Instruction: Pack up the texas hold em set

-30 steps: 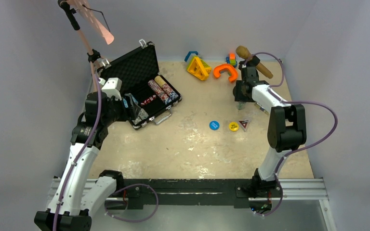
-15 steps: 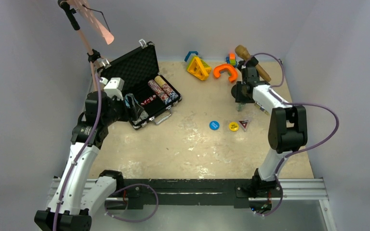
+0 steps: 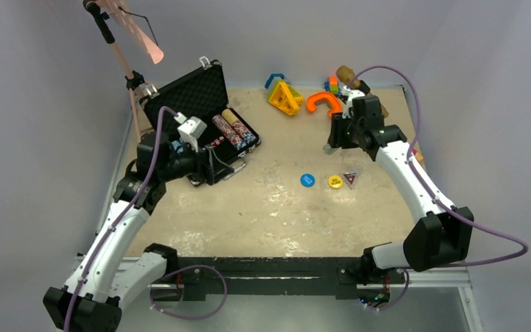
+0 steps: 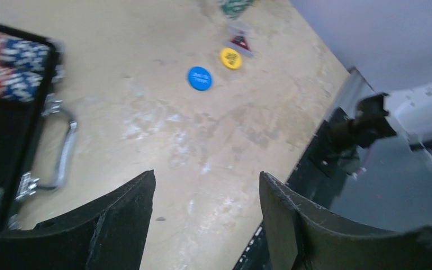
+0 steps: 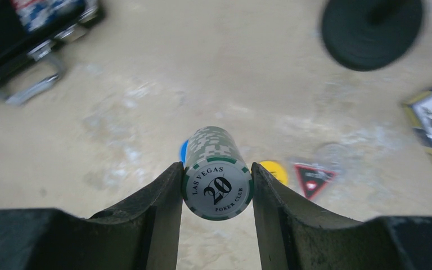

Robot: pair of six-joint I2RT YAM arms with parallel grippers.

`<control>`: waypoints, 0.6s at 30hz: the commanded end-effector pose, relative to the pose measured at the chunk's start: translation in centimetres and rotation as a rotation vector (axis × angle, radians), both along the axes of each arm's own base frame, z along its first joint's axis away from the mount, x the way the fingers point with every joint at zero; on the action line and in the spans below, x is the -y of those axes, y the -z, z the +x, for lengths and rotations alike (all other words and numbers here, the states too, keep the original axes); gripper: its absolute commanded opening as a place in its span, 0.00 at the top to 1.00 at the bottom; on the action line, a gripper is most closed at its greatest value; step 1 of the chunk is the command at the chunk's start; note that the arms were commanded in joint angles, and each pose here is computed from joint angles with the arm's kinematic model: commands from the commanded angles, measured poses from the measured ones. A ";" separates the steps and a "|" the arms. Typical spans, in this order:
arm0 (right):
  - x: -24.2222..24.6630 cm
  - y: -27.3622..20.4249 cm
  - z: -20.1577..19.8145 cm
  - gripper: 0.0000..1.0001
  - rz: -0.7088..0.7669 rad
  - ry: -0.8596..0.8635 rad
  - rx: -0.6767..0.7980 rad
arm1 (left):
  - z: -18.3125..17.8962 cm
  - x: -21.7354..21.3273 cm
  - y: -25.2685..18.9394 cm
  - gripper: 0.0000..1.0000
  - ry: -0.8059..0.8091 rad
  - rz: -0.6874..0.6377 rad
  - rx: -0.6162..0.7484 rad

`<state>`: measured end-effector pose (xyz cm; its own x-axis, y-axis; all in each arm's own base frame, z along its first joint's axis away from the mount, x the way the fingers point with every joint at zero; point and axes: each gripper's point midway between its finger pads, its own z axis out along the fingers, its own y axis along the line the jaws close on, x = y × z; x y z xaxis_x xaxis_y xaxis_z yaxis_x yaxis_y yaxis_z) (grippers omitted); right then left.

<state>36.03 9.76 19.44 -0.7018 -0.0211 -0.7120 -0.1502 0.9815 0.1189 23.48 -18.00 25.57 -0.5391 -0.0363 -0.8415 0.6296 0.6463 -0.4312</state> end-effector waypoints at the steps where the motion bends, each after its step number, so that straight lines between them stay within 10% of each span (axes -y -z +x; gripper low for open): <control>1: -9.2 -3.7 -4.0 1.00 0.195 -0.370 -0.013 | -3.7 5.1 -0.8 0.28 0.328 -0.065 0.047; 18: -21.4 -7.7 -15.2 1.00 0.527 -0.930 -0.137 | -4.8 8.2 3.0 0.23 0.399 0.080 0.020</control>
